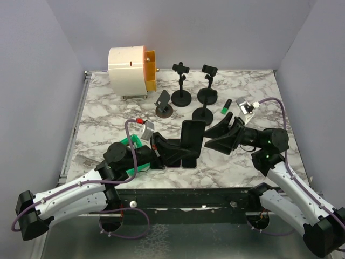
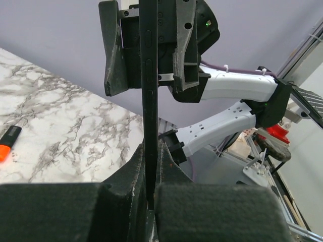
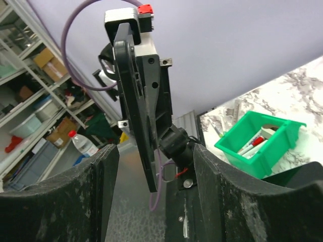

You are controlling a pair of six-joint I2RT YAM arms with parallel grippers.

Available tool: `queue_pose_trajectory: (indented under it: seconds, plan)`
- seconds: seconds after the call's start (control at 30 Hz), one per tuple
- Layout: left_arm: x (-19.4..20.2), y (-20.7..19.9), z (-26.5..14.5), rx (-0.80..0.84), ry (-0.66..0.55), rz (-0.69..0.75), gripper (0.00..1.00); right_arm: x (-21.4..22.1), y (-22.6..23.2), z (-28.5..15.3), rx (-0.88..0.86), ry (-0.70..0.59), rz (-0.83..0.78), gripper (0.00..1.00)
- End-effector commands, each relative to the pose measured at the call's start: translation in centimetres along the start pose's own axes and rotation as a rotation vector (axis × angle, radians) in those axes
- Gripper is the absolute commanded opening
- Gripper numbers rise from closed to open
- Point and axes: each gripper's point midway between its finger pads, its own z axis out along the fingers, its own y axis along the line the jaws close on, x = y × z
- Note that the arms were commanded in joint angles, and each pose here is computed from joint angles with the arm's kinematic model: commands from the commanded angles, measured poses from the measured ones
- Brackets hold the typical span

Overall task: Remove the phone from the phone stand
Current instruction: Place the phone at the center of the board.

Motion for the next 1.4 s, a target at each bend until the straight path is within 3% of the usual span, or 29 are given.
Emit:
queue_pose_trajectory:
  seconds: [0.0, 0.27, 0.77, 1.03, 1.07, 1.2, 1.23, 1.37]
  plan:
    - [-3.5, -2.9, 0.8, 0.113, -0.092, 0.048, 0.00, -0.3, 2.3, 0.1, -0.098, 0.010, -0.013, 0.63]
    - [-3.3, -2.2, 1.5, 0.089, -0.090, 0.057, 0.00, -0.7, 2.5, 0.8, -0.102, 0.023, -0.005, 0.59]
    - [-3.4, -1.4, 1.9, 0.053, -0.103, 0.059, 0.00, -0.7, 1.4, 2.9, -0.072, 0.030, 0.072, 0.36]
    - [-3.2, -0.8, 1.7, 0.028, -0.109, 0.066, 0.00, -0.8, 1.6, 2.9, -0.071, 0.023, 0.066, 0.11]
    - [-3.1, -0.5, 1.6, 0.015, -0.114, 0.069, 0.02, -0.8, 1.5, 2.9, -0.063, 0.023, 0.061, 0.05]
    - [-3.2, 0.7, 0.9, -0.046, -0.145, 0.076, 0.52, -0.7, 1.2, 2.7, -0.023, 0.037, 0.035, 0.00]
    - [-3.2, 0.9, 0.6, -0.060, -0.152, 0.079, 0.60, -0.8, 1.1, 2.7, -0.005, 0.041, 0.019, 0.00]
    - [-3.3, 3.0, -1.1, -0.179, -0.186, 0.124, 0.81, -0.8, -0.3, 1.7, 0.146, 0.079, -0.060, 0.00]
